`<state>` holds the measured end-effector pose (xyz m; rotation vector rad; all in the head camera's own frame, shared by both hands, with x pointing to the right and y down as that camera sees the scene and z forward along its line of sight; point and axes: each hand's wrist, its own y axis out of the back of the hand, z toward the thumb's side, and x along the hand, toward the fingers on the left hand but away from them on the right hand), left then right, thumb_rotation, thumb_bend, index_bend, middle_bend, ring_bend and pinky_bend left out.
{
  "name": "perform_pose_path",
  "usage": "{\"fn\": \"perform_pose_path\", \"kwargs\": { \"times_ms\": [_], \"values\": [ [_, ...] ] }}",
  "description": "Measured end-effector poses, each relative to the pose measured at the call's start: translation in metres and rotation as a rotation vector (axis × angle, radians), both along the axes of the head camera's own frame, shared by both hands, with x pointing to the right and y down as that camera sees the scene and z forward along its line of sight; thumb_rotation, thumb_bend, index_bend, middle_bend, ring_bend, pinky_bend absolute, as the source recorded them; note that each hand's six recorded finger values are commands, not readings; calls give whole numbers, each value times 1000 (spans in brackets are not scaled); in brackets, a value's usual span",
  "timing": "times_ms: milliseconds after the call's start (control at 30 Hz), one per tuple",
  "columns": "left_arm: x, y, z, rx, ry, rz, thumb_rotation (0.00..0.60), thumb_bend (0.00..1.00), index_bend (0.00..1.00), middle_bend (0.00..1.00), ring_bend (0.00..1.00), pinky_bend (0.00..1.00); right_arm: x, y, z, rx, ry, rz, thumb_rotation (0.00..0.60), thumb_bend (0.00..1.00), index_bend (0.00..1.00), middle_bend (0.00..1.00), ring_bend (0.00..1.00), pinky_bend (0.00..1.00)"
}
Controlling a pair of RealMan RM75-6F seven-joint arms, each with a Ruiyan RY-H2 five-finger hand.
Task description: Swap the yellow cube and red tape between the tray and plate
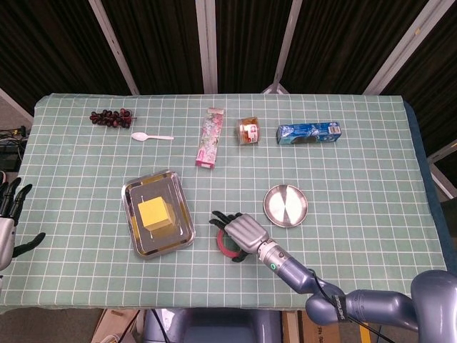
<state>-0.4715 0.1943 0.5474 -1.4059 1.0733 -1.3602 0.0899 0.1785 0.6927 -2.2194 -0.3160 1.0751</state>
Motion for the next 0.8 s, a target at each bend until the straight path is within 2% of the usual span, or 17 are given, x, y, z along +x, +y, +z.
{"fn": "perform_pose_path", "kwargs": {
  "times_ms": [200, 400, 633, 800],
  "values": [
    [0, 0, 2, -3, 5, -2, 600, 51, 111, 0, 0, 0, 1, -5, -2, 36, 2, 3, 600, 301, 221, 152, 496, 473],
    [-2, 0, -1, 10, -1, -7, 600, 51, 111, 0, 0, 0, 14, -33, -24, 122, -10, 53, 600, 303, 221, 153, 496, 473],
    [1, 1, -1, 8, -3, 1, 600, 50, 111, 0, 0, 0, 71, -79, -42, 180, 75, 143, 600, 302, 221, 154, 496, 472],
    [2, 1, -1, 15, -10, -3, 600, 51, 111, 0, 0, 0, 110, -91, -34, 136, 134, 206, 600, 302, 222, 153, 496, 472]
  ]
}}
